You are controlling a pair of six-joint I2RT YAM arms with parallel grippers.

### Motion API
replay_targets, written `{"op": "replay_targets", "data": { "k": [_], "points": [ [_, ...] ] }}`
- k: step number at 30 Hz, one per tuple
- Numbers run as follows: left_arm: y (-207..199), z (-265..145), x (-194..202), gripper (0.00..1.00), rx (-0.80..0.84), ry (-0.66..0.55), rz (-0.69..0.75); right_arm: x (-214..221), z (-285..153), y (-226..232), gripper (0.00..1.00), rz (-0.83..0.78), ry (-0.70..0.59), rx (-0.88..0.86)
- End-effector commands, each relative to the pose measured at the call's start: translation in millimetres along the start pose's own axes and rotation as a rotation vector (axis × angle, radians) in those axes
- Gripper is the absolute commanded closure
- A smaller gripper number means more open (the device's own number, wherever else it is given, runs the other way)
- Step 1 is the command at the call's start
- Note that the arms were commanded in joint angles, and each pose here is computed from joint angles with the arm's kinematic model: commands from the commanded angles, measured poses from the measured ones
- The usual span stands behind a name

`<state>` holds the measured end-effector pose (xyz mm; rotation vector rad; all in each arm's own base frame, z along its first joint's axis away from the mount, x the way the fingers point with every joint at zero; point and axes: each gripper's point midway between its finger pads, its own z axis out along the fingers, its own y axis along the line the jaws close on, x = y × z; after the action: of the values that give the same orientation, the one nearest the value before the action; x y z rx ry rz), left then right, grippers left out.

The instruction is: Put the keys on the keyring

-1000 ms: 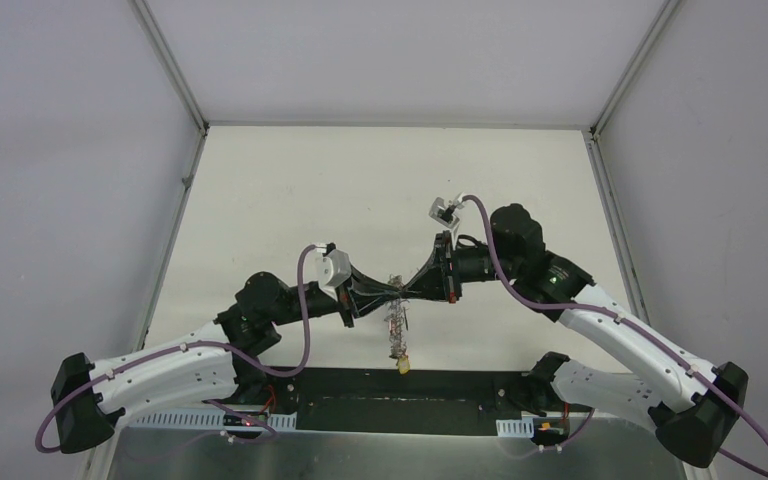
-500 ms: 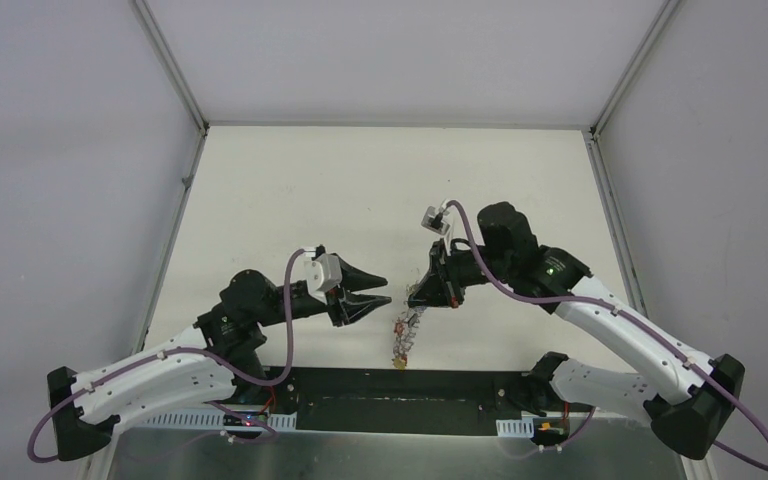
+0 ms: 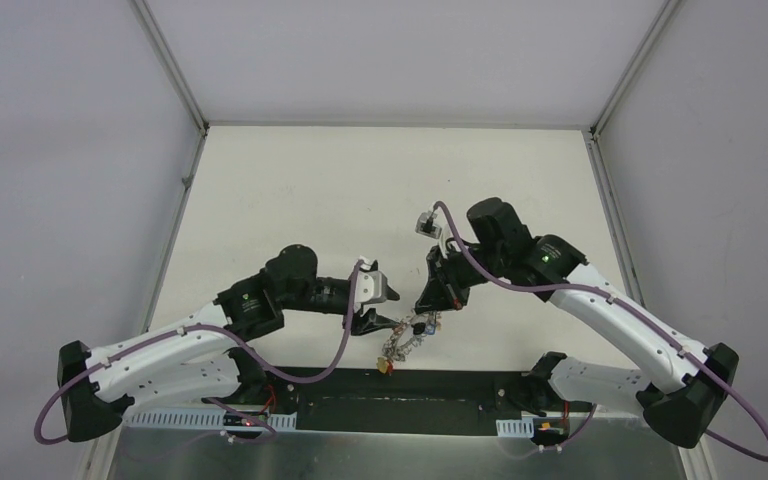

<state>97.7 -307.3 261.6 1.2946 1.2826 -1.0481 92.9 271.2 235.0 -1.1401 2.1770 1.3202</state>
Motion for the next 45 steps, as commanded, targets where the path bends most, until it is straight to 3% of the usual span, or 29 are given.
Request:
{"op": "replay_targets", "data": {
  "k": [1,10,21,30,37,42,45],
  "points": [
    [-12.8,5.3,-15.5,0.49,0.111,-0.019,0.089,-16.7,-8.4,16.4,1.0,-0.061,-0.027,-0.05],
    [-15.2,17.4,-14.9,0.57,0.165,-0.009,0.082,-18.9,-5.6,18.7,1.0,-0.057,-0.018,-0.076],
    [-1.9,33.7,-13.4,0.63,0.11,-0.022,0.031,-20.2,-6.0,22.8,1.0,-0.06,-0.027,-0.097],
    [-6.8,36.6,-17.2,0.77,0.141,-0.039,0.025,-20.5,-5.5,19.0,1.0,-0.054,-0.032,-0.075],
    [-9.7,36.2,-15.8,0.98,0.158,-0.037,0.022,-22.9,-6.6,17.0,1.0,-0.059,-0.046,-0.055],
    [-9.4,35.8,-14.6,1.0,0.151,-0.031,0.007,-24.7,-8.6,10.5,1.0,-0.062,-0.064,-0.006],
    [-8.2,35.2,-13.6,1.0,0.138,-0.029,-0.012,-26.6,-10.2,4.8,0.88,-0.07,-0.086,0.035]
  ]
}}
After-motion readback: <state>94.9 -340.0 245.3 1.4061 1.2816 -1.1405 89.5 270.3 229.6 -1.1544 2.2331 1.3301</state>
